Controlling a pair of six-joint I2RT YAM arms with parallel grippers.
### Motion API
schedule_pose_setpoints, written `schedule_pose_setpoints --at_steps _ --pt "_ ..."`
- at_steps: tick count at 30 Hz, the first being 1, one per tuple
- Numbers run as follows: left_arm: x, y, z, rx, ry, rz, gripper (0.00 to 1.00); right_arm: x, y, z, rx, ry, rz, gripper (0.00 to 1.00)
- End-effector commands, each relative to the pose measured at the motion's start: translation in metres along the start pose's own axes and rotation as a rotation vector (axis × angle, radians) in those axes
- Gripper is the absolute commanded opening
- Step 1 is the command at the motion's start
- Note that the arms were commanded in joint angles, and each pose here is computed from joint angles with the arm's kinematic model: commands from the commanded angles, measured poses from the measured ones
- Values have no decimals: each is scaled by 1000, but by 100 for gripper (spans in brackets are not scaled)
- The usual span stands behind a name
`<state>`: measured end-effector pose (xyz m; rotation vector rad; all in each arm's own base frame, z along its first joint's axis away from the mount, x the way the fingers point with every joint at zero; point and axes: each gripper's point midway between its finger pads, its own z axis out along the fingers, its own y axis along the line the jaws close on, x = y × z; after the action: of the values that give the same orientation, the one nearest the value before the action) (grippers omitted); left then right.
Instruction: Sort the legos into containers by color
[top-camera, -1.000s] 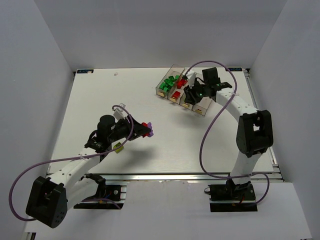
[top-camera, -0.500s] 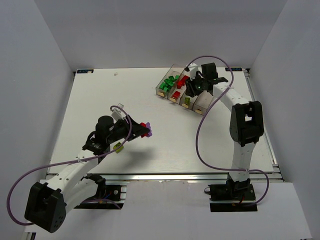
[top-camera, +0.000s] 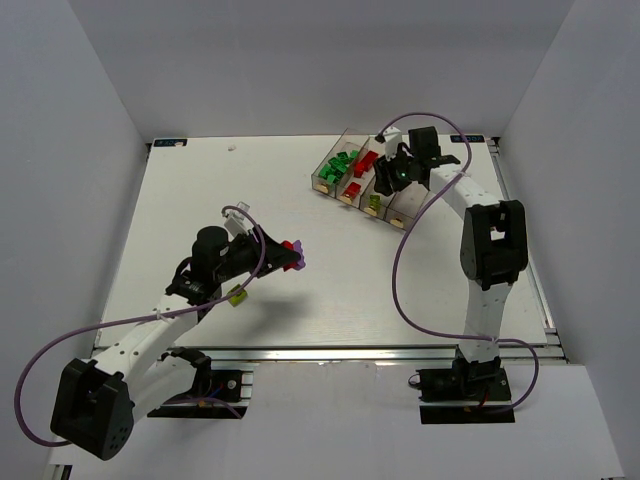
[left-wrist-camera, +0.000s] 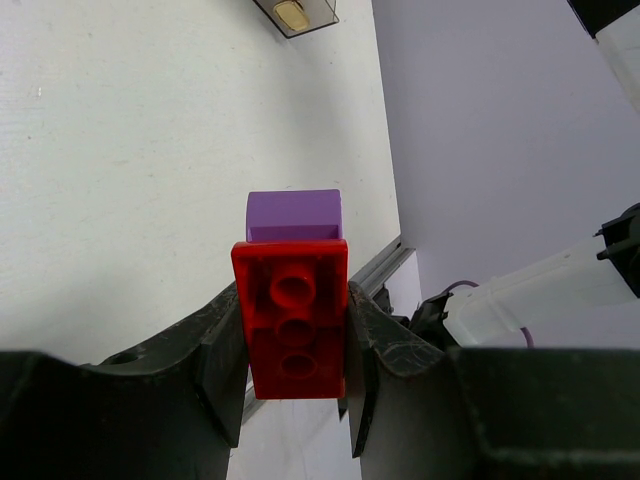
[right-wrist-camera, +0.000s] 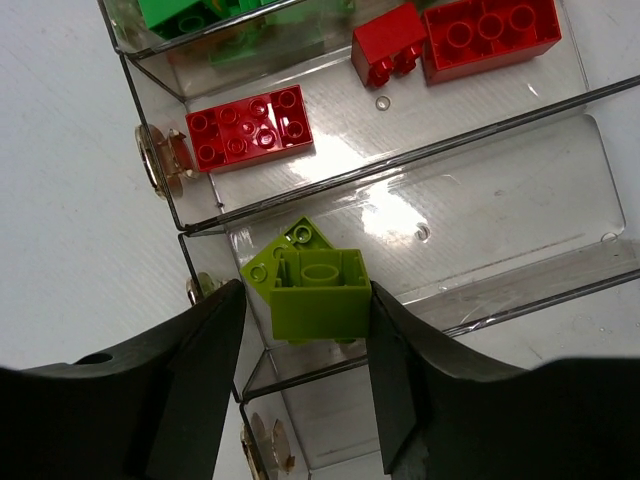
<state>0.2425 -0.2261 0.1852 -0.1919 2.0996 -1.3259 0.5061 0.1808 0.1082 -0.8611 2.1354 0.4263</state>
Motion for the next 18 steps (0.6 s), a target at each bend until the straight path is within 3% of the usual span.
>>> schedule_pose_setpoints --at_steps 1,10,13,15,17,18 --pt "-11 -18 -3 53 -22 46 0 -34 -7 -20 7 -88 -13 57" --pt "-11 -21 -4 61 -22 53 0 -46 0 -34 -17 -121 -9 64" --pt "-11 -21 -4 60 -24 58 0 -56 10 -43 -66 -147 -55 72" --pt "-11 -21 -6 62 -26 67 1 -64 34 -59 -175 -187 -106 78" --pt "-11 -23 -7 70 -27 87 1 -69 64 -76 -334 -242 -206 89" --pt "-11 -25 -8 79 -32 100 1 -66 81 -89 -399 -256 -214 89"
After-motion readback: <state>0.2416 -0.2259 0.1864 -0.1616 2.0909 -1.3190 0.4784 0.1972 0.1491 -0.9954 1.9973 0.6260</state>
